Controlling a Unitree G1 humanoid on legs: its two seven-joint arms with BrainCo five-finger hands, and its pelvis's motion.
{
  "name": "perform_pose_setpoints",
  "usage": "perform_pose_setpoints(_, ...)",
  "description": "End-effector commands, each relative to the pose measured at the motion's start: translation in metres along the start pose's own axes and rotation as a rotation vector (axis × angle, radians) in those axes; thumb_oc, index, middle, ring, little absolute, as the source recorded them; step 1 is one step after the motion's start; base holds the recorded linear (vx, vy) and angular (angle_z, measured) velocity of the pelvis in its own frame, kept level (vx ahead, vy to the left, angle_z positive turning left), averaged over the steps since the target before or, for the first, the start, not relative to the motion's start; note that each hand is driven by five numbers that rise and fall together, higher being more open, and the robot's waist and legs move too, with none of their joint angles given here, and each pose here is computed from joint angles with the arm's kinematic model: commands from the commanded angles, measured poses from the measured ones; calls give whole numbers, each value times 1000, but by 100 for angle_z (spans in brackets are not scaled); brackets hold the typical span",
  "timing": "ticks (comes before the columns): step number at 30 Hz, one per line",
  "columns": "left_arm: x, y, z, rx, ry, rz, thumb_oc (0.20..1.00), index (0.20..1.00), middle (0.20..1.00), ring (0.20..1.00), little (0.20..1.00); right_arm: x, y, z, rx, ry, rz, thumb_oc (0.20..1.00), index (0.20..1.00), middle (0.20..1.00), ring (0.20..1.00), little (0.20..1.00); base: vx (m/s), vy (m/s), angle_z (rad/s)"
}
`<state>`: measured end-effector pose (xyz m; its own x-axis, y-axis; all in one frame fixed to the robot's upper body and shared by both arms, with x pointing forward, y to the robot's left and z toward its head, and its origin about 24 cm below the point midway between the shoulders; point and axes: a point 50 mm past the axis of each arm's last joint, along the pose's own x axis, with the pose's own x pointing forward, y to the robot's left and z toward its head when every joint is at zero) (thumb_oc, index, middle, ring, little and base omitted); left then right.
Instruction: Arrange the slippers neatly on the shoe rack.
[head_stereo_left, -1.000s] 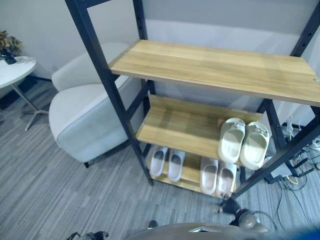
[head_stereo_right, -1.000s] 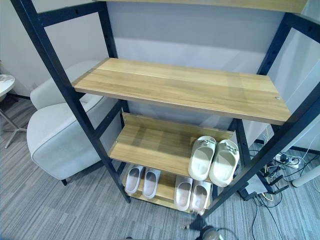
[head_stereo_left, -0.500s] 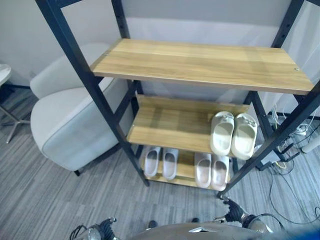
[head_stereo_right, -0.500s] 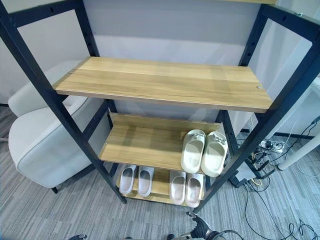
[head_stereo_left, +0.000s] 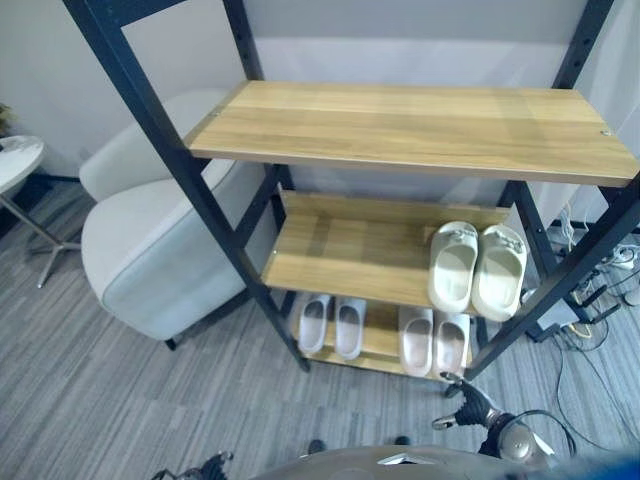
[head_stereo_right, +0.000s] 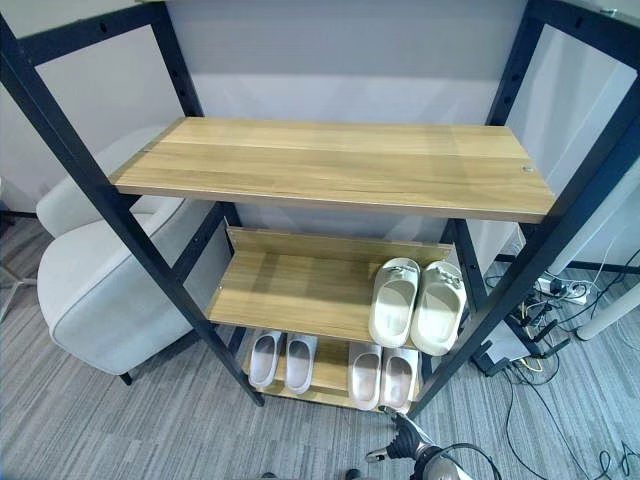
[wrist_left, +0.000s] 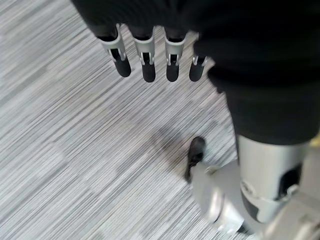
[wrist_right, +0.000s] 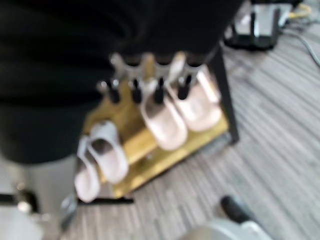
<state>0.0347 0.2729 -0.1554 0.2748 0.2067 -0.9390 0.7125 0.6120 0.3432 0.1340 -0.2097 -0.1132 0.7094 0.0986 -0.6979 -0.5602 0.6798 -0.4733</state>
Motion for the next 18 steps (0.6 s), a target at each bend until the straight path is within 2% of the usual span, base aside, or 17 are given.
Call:
perform_pose_setpoints(1,1,9,-4,5,26,47,1000,1000,1000,1000,1000,8,-11,35,-40,-168,-51,1000,1000,1000,1000,1000,0,0,0)
perform_pose_setpoints(18,3,20,2,4,26,71,1000,1000,1000,1000,1000,13,-42,62,-136,-278,-159,1000,1000,1000,1000,1000,5,-1,2)
